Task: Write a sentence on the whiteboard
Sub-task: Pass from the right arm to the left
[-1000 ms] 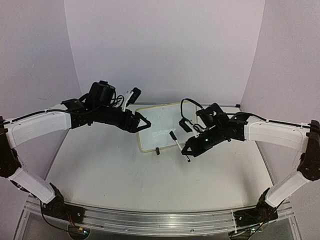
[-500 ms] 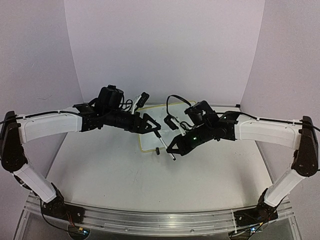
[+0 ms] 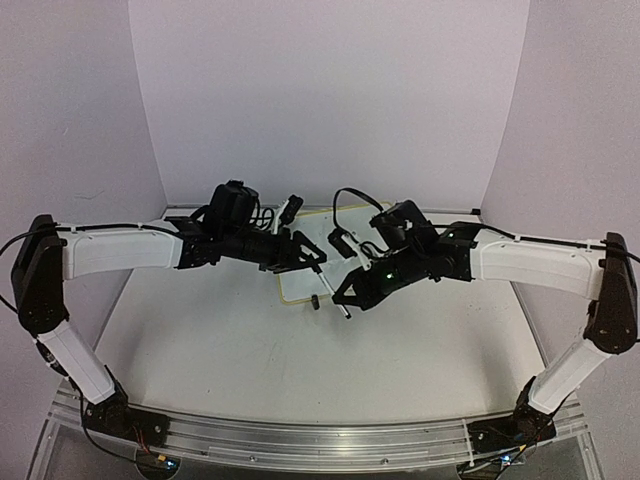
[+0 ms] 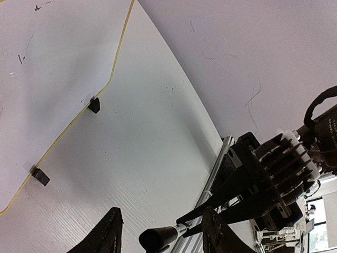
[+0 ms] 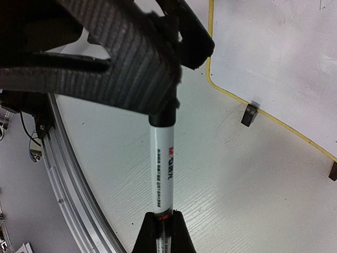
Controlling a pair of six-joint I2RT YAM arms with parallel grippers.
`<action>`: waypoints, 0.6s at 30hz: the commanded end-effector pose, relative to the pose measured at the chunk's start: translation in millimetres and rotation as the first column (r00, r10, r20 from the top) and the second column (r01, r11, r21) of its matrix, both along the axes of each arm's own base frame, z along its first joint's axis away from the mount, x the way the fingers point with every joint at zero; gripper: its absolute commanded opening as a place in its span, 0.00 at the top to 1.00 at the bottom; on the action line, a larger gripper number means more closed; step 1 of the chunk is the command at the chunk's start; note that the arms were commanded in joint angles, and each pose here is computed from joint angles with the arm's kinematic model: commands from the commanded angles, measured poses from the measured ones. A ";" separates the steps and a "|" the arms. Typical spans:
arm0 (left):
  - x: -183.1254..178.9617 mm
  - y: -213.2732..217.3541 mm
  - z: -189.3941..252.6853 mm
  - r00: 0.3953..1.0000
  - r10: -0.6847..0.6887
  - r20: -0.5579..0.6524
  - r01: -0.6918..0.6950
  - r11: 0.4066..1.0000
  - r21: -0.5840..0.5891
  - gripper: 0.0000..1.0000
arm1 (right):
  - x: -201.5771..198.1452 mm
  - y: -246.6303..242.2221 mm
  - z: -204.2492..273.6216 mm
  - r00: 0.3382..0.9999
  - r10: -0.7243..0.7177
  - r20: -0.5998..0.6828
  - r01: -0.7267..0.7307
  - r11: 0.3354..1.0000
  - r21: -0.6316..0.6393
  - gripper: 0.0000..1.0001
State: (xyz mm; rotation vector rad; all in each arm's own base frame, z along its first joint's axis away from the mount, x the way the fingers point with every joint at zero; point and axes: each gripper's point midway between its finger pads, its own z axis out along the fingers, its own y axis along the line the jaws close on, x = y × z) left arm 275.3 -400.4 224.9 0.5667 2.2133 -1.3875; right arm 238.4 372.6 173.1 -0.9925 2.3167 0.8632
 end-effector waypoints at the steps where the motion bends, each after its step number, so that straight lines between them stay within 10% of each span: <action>1: 4.0 -6.5 13.2 1.000 0.002 0.003 -0.002 0.998 -0.055 0.52 | 4.0 1.4 30.3 0.996 -0.008 0.091 0.004 0.999 0.052 1.00; 18: -2.1 -9.5 29.8 1.000 -0.018 -0.020 0.015 0.989 -0.145 1.00 | 23.3 -8.3 36.1 0.979 -0.139 0.148 0.131 0.990 0.060 0.94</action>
